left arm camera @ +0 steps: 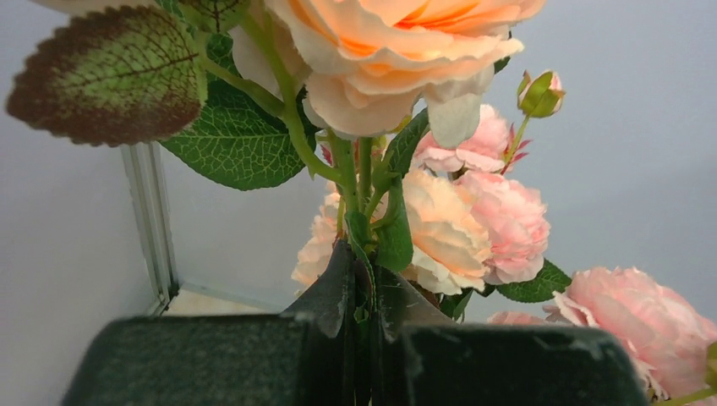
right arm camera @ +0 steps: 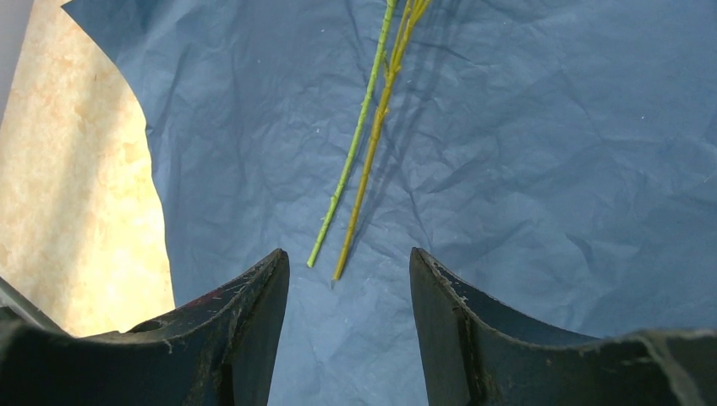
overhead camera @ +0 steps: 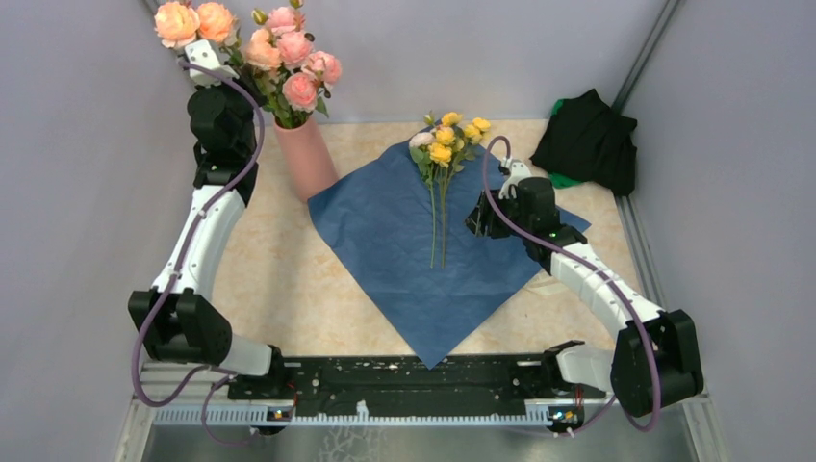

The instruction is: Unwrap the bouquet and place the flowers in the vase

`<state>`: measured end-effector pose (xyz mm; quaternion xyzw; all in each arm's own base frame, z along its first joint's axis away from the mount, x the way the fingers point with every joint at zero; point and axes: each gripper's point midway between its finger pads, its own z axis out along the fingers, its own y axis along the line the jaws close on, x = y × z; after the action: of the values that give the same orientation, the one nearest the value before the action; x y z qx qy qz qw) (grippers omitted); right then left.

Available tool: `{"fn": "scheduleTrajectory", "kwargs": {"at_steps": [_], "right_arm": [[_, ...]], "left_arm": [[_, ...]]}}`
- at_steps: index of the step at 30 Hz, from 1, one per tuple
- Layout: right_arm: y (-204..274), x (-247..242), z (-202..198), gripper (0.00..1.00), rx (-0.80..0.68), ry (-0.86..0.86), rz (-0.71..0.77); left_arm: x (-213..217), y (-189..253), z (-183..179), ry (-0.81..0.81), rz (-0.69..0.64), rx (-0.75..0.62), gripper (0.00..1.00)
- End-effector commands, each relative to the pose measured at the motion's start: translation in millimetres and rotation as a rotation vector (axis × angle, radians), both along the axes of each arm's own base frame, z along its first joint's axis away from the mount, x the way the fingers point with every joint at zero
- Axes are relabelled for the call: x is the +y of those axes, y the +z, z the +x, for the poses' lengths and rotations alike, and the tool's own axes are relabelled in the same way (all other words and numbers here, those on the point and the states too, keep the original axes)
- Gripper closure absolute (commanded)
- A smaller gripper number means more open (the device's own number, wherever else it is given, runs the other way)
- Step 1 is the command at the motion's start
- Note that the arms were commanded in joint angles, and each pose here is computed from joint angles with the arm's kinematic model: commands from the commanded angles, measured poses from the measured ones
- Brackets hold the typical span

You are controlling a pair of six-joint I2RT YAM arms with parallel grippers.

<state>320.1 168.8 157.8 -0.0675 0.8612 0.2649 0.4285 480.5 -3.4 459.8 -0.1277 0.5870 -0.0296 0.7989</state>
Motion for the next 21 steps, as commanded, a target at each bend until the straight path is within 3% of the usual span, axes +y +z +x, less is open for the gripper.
{"fn": "scheduleTrajectory", "kwargs": {"at_steps": [1, 21], "right_arm": [[14.7, 2.5, 6.9, 0.46, -0.059, 0.0, 0.021], [9.6, 1.8, 5.2, 0.46, -0.046, 0.001, 0.015]], "left_arm": [[-0.2, -5.0, 4.0, -0.013, -0.023, -0.017, 1.0], [-9.2, -61.4, 27.2, -0.052, -0.044, 0.09, 0.98]]}}
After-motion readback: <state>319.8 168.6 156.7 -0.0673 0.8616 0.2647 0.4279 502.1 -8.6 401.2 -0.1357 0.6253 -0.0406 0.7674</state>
